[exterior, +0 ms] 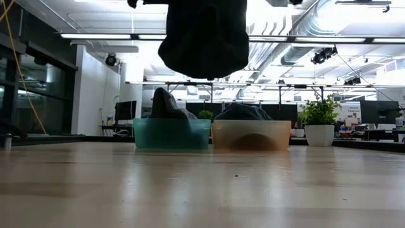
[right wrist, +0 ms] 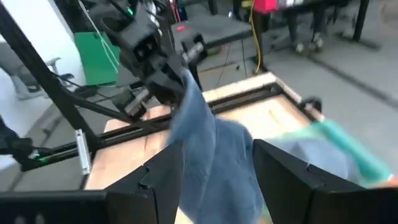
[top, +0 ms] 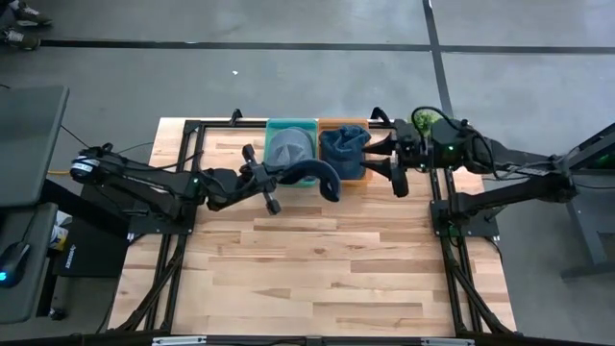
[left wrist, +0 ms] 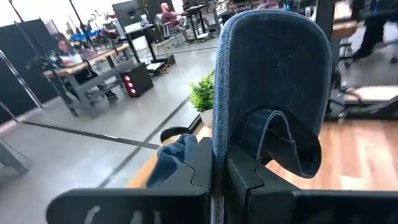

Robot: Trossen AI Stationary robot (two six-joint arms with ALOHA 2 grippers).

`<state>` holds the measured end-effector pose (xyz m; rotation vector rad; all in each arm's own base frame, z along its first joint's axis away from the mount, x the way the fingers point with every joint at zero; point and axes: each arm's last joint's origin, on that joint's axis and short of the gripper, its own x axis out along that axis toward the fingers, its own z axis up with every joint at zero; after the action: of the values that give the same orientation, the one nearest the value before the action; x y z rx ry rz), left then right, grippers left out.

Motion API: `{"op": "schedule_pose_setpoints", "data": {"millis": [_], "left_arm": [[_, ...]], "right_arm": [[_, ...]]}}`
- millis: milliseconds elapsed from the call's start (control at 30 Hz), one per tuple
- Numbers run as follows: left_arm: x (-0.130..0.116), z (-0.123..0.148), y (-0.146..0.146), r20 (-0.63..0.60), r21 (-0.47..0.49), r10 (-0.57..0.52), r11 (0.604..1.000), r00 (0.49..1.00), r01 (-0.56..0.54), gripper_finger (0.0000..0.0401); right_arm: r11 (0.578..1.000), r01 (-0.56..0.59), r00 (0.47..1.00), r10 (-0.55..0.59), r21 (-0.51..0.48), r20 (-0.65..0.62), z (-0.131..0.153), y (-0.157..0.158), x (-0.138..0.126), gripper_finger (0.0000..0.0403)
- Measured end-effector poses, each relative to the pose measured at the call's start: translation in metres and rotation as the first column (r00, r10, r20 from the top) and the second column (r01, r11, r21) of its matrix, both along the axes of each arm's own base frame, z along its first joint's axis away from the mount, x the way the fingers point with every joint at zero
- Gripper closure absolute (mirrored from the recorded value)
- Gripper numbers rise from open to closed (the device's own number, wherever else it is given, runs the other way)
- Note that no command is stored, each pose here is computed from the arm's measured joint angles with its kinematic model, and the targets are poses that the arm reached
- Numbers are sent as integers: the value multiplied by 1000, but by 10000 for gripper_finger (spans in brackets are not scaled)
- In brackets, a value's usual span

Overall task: Pick & Place hat
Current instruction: Put the black cap into the orange bin

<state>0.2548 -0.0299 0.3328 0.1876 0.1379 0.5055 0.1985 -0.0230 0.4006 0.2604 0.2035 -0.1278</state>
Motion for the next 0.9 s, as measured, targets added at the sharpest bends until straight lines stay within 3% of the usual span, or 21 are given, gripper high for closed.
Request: {"op": "schedule_pose_setpoints", "data": {"millis": [233,433,633,900], "left_arm": [[9,-1,-1,3,73,5,997,1000,-6,395],[17,-4,-3,-14,100,2,995,1000,0,395],[17,-2,-3,-11,105,13,994,1000,-12,395],[17,-2,-3,-32,142,10,990,999,-6,395]], "right_arm": [[972,53,987,-86,-230,-133,13,24,26,219],[918,90,935,-211,-385,-284,23,44,64,219],[944,76,921,-190,-320,-340,43,56,89,219],[957,72,879,-193,-280,-435,42,64,123,219]]}}
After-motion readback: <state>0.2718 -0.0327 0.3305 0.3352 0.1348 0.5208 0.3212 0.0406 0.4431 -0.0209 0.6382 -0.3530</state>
